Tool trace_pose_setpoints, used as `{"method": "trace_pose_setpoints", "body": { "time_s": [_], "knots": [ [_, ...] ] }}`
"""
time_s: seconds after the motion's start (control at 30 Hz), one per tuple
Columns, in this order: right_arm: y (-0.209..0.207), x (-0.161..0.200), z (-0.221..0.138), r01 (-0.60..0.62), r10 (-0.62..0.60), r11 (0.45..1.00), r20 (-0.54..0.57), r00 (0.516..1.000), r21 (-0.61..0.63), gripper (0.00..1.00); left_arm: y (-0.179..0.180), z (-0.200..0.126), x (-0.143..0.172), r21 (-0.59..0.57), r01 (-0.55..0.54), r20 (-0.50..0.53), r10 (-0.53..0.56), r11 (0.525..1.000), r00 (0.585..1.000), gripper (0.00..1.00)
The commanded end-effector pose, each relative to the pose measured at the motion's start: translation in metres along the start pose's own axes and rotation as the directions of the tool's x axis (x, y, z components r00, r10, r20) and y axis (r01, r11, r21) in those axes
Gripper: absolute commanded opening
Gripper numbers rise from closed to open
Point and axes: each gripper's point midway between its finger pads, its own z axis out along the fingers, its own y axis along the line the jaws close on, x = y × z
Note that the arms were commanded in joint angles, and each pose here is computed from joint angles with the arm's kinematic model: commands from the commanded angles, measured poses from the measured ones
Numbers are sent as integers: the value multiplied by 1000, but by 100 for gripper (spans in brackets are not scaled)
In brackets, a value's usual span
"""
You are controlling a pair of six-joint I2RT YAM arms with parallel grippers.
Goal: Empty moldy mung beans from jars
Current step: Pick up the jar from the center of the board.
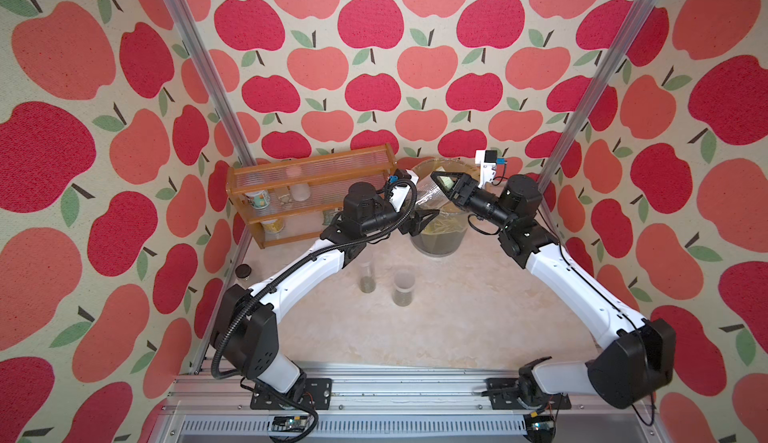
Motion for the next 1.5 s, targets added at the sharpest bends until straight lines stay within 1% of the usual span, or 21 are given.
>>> {"method": "trace_pose_setpoints", "body": {
  "time_s": [0.0, 0.03, 0.1, 0.2, 0.3, 0.33, 0.4, 0.43, 0.53, 0.63, 0.7, 0.77, 0.83, 1.03, 1.17, 1.23, 1.33, 1.47],
  "knots": [
    [42, 0, -1, 9, -13, 990, -29, 999, -140, 48, 8, 6, -25, -29, -30, 74, 32, 999, 997, 93],
    [42, 0, -1, 10, -14, 990, -32, 999, -141, 48, 9, 7, -25, -30, -33, 76, 35, 999, 997, 94],
    [43, 0, -2, 11, -15, 990, -32, 999, -142, 48, 10, 9, -25, -28, -34, 74, 36, 999, 997, 93],
    [44, 0, -1, 8, -13, 989, -34, 999, -145, 48, 9, 12, -25, -16, -35, 74, 36, 999, 997, 90],
    [44, 3, 2, -8, -1, 988, -58, 998, -156, 48, 7, 16, -25, 11, -39, 73, 38, 999, 997, 86],
    [45, 4, 2, -14, 3, 987, -65, 998, -161, 48, 7, 17, -24, 16, -38, 72, 37, 999, 997, 86],
    [46, 6, 2, -20, 7, 986, -76, 997, -168, 48, 8, 18, -27, 16, -40, 77, 39, 999, 996, 90],
    [46, 6, 1, -21, 8, 985, -79, 997, -169, 48, 7, 19, -26, 19, -41, 76, 39, 999, 996, 90],
    [46, 7, -1, -13, 0, 987, -82, 997, -163, 49, 4, 17, -28, 31, -50, 81, 47, 998, 996, 85],
    [44, 8, -1, -7, -5, 989, -83, 997, -150, 50, -1, 16, -29, 56, -69, 79, 65, 996, 995, 72],
    [42, 7, 0, -5, -6, 990, -76, 997, -141, 52, -6, 16, -30, 78, -78, 78, 72, 994, 994, 69],
    [38, 8, 0, -7, -2, 991, -72, 997, -130, 55, -6, 14, -32, 79, -79, 79, 73, 994, 994, 66],
    [36, 8, 1, -12, 2, 992, -74, 997, -124, 57, -6, 14, -33, 74, -75, 79, 69, 994, 994, 64],
    [31, 8, 2, -4, -3, 995, -68, 998, -99, 63, -8, 14, -31, 76, -76, 77, 70, 994, 995, 62],
    [26, 9, 4, -1, -5, 997, -76, 997, -82, 64, -10, 14, -32, 75, -80, 75, 74, 994, 994, 61],
    [25, 8, 6, 3, -9, 997, -77, 997, -74, 64, -12, 13, -33, 71, -89, 71, 84, 993, 994, 61],
    [23, 6, 8, 14, -18, 998, -75, 997, -58, 62, -8, 12, -36, 32, -122, 68, 120, 992, 990, 64],
    [16, 2, 14, 49, -50, 998, -51, 997, -25, 61, -3, 13, -28, 16, -141, 43, 140, 990, 989, 66]
  ]
}}
